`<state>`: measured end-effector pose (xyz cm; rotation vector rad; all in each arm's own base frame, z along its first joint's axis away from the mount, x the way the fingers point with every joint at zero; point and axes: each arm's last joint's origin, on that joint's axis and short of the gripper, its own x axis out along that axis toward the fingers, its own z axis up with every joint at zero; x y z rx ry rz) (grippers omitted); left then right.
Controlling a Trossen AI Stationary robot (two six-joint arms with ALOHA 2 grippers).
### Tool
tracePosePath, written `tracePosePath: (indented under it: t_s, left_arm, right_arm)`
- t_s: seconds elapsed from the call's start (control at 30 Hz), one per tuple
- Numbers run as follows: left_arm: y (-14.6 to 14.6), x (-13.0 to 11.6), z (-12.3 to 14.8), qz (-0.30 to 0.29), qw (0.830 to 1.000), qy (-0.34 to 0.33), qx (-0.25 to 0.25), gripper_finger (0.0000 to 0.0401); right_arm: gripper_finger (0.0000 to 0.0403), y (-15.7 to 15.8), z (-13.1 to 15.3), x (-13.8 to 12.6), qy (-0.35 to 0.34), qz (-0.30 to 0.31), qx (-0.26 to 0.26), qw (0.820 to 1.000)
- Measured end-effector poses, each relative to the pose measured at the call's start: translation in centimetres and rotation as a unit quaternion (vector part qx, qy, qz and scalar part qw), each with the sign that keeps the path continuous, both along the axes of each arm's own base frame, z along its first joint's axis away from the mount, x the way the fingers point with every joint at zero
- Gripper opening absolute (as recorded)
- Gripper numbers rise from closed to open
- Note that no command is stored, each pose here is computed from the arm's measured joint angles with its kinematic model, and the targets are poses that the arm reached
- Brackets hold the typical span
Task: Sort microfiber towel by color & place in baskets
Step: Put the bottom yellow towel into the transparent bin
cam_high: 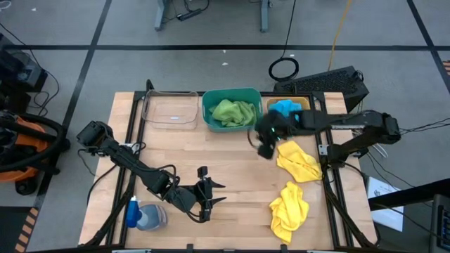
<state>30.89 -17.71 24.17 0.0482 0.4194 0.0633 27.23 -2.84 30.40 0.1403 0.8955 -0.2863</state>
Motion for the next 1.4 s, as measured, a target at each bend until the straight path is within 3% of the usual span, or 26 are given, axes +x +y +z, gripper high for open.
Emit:
tracePosePath:
  t_s: [0.3, 0.57, 0.77, 1.03, 1.4]
  left_arm:
    - [0.0, 0.0, 0.1, 0.004, 1.0, -0.004, -0.012, 0.0185]
    - [0.0, 0.1, 0.1, 0.004, 1.0, -0.005, -0.012, 0.0185]
    - [0.0, 0.1, 0.1, 0.005, 1.0, -0.005, -0.014, 0.0185]
    - [0.0, 0.1, 0.1, 0.005, 1.0, -0.006, -0.014, 0.0185]
    - [0.0, 0.1, 0.1, 0.005, 1.0, -0.006, -0.015, 0.0185]
  right_arm:
    - [0.0043, 8.4, -0.7, -3.7, 0.113, 0.02, 0.046, 0.992]
    - [0.0043, 14.4, -0.8, -6.2, 0.118, 0.064, 0.064, 0.989]
    - [0.0053, 17.7, -2.1, -7.1, 0.14, 0.04, 0.091, 0.985]
    - [0.0154, 21.5, -5.7, -7.1, 0.203, -0.003, 0.096, 0.974]
    - [0.0288, 24.2, -9.7, -7.1, 0.26, -0.047, 0.077, 0.961]
